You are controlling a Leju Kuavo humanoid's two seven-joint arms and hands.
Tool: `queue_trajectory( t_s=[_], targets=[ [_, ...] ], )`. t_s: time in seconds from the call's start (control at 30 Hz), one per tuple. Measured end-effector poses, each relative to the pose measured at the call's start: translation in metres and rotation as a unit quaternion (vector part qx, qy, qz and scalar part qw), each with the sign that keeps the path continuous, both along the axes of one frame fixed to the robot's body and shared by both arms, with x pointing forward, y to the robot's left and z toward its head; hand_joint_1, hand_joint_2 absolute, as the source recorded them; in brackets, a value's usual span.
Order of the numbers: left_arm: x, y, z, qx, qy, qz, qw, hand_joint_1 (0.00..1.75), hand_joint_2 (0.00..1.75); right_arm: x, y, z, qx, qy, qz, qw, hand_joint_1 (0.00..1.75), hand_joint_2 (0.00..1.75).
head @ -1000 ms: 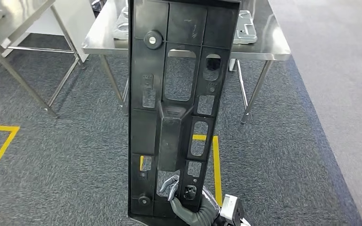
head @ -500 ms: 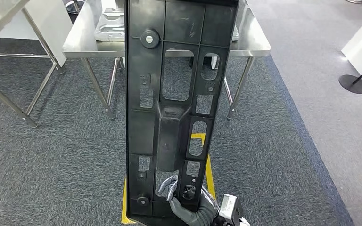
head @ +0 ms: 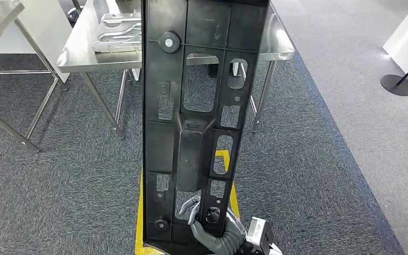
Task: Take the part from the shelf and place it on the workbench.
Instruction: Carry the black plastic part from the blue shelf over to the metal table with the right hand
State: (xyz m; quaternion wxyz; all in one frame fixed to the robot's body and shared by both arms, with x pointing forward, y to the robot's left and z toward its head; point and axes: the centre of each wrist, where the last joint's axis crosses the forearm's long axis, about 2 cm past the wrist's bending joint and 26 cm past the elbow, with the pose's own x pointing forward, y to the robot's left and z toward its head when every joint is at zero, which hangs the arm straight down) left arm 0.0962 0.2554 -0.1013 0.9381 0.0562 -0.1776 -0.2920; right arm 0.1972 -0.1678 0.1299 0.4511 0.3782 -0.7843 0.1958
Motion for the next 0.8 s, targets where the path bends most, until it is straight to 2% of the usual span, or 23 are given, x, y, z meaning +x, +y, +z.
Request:
queue_trajectory(
  t_s=[0.53,0.8],
  targets=[
    [0.000,-0.002,0.000,-0.006,0.007,-0.007,1.000,0.00,1.75,0.001,0.000,0.001,-0.006,-0.004,-0.001,1.000,1.75,1.75],
    [0.000,-0.002,0.000,-0.007,0.006,-0.007,1.000,0.00,1.75,0.004,0.002,0.011,-0.008,-0.022,-0.004,1.000,1.75,1.75]
  ],
)
